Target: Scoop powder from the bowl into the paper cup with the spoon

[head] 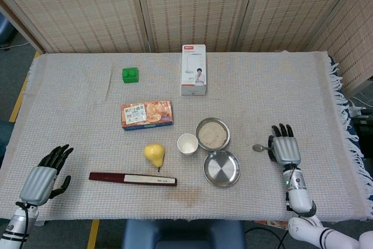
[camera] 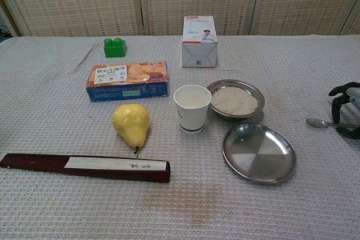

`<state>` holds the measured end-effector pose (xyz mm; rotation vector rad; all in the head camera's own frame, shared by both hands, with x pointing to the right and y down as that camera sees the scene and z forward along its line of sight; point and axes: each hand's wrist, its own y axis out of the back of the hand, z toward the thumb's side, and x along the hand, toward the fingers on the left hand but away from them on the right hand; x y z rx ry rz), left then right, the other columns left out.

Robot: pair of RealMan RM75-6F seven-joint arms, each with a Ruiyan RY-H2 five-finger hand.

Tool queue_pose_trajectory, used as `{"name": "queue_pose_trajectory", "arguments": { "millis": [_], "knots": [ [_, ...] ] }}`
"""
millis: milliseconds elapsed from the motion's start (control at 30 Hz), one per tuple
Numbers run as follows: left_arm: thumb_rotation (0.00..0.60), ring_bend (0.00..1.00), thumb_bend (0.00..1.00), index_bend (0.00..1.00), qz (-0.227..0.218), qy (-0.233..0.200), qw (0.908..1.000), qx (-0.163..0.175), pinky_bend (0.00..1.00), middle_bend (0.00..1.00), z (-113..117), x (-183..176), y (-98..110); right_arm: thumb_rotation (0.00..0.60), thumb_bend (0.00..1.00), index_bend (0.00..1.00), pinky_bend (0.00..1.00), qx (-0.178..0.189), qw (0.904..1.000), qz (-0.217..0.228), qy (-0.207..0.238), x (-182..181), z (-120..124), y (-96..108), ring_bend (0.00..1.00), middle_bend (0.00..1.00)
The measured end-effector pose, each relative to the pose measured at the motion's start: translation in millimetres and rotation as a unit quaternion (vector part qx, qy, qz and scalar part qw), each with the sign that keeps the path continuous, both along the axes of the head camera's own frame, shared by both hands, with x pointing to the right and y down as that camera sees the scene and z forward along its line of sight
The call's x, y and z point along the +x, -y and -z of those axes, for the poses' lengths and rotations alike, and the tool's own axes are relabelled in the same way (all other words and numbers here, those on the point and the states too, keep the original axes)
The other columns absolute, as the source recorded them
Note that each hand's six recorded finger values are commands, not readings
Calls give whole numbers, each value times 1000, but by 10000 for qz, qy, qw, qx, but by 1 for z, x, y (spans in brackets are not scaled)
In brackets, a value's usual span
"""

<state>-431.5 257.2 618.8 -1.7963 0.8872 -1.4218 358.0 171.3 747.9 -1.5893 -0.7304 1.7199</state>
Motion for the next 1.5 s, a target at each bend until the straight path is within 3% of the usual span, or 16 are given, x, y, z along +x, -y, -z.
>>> {"name": "queue_pose_trajectory", "arguments": {
  "millis": [333, 600, 967, 1233, 1500],
  "knots": [
    [600, 0, 468, 0, -8, -14, 10000, 8, 183, 0, 1, 1, 0, 600, 298, 571, 0, -7, 10000, 4, -5, -1, -1, -1, 0, 159],
    [600, 0, 469, 0, -4, -11, 10000, 12, 183, 0, 1, 0, 0, 600, 304, 661, 0, 58, 10000, 17, -3, -2, -1, -1, 0, 249],
    [600, 0, 469, 0, -10, -16, 10000, 9, 183, 0, 2, 1, -1, 600, 323, 703, 0, 157, 9999, 55, 47, -4, 3, 4, 0, 301],
    [600, 0, 469, 0, -21, -45, 10000, 23, 183, 0, 3, 2, -1, 600, 335, 719, 0, 422, 9986, 326, 71, -19, 18, 22, 0, 304],
    [600, 0, 469, 0, -44, -83, 9999, 48, 183, 0, 5, 4, -1, 600, 336, 729, 0, 834, 9911, 1027, -156, -60, 42, 56, 0, 304]
  ]
}}
